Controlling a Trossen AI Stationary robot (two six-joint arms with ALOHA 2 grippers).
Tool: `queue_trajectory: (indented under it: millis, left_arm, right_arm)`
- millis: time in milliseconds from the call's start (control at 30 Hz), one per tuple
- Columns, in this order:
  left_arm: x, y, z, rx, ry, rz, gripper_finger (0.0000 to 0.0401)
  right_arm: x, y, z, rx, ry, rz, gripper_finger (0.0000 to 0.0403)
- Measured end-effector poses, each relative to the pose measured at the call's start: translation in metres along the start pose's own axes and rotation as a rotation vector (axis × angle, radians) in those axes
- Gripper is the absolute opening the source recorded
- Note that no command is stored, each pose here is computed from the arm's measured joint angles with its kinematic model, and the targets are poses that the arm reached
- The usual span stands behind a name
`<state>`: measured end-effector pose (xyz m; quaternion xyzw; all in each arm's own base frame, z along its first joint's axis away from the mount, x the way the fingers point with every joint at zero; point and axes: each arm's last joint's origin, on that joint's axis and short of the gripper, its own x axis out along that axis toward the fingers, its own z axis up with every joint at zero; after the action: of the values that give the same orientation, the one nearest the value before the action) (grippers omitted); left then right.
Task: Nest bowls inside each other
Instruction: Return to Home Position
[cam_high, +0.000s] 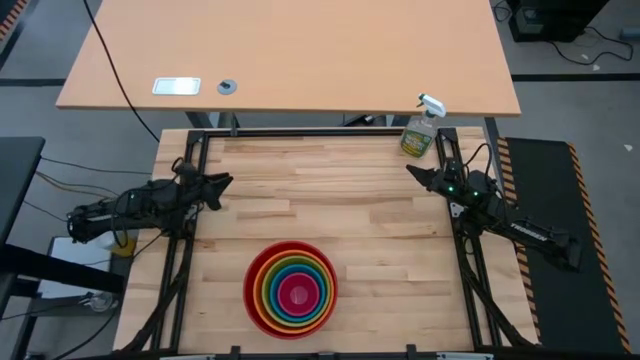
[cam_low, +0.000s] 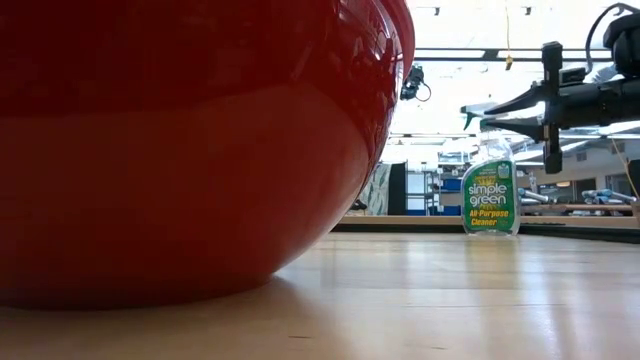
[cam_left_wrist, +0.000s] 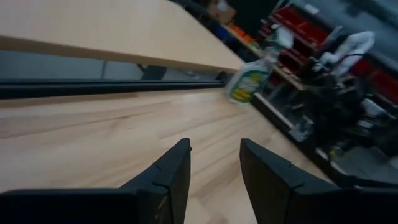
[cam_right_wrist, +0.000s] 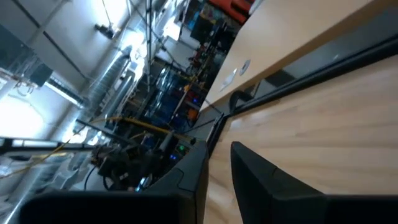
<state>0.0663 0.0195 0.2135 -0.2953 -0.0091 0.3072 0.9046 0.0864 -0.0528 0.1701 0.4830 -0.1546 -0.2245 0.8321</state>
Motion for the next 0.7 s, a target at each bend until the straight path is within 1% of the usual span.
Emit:
queue_trajectory:
  millis: [167, 300, 367, 467, 533, 600, 633, 700]
  left_arm:
    - [-0.0002, 0.0062, -0.0039, 0.024, -0.001, 0.103, 0.0141]
    - [-0.0003, 0.0075, -0.0041, 0.028, -0.016, 0.133, 0.0141]
    - [-0.0004, 0.0082, -0.0049, 0.058, -0.006, 0.139, 0.0141]
    - [-0.0005, 0.0089, -0.0056, 0.119, 0.005, 0.145, 0.0141]
    - [-0.0006, 0.0098, -0.0067, 0.197, 0.020, 0.152, 0.0141]
    - [-0.0006, 0.0099, -0.0068, 0.282, 0.029, 0.152, 0.0141]
    - [-0.0006, 0.0099, -0.0068, 0.324, 0.031, 0.151, 0.0141]
    - [-0.0006, 0.0098, -0.0067, 0.381, 0.035, 0.150, 0.0141]
  right_arm:
    - [0.0000, -0.0003, 0.0013, -0.011, -0.041, -0.019, 0.0078]
    - [0.0000, -0.0004, 0.0014, -0.017, -0.043, -0.020, 0.0078]
    - [0.0000, -0.0005, 0.0013, -0.078, -0.042, -0.023, 0.0078]
    - [0.0000, -0.0016, 0.0007, -0.282, -0.032, -0.038, 0.0078]
    - [0.0000, -0.0034, -0.0003, -0.470, -0.013, -0.057, 0.0078]
    - [-0.0002, -0.0068, -0.0022, -0.705, 0.025, -0.087, 0.0078]
    - [0.0000, -0.0070, -0.0023, -0.804, 0.033, -0.088, 0.0078]
    - [0.0003, -0.0066, -0.0021, -0.937, 0.035, -0.084, 0.0078]
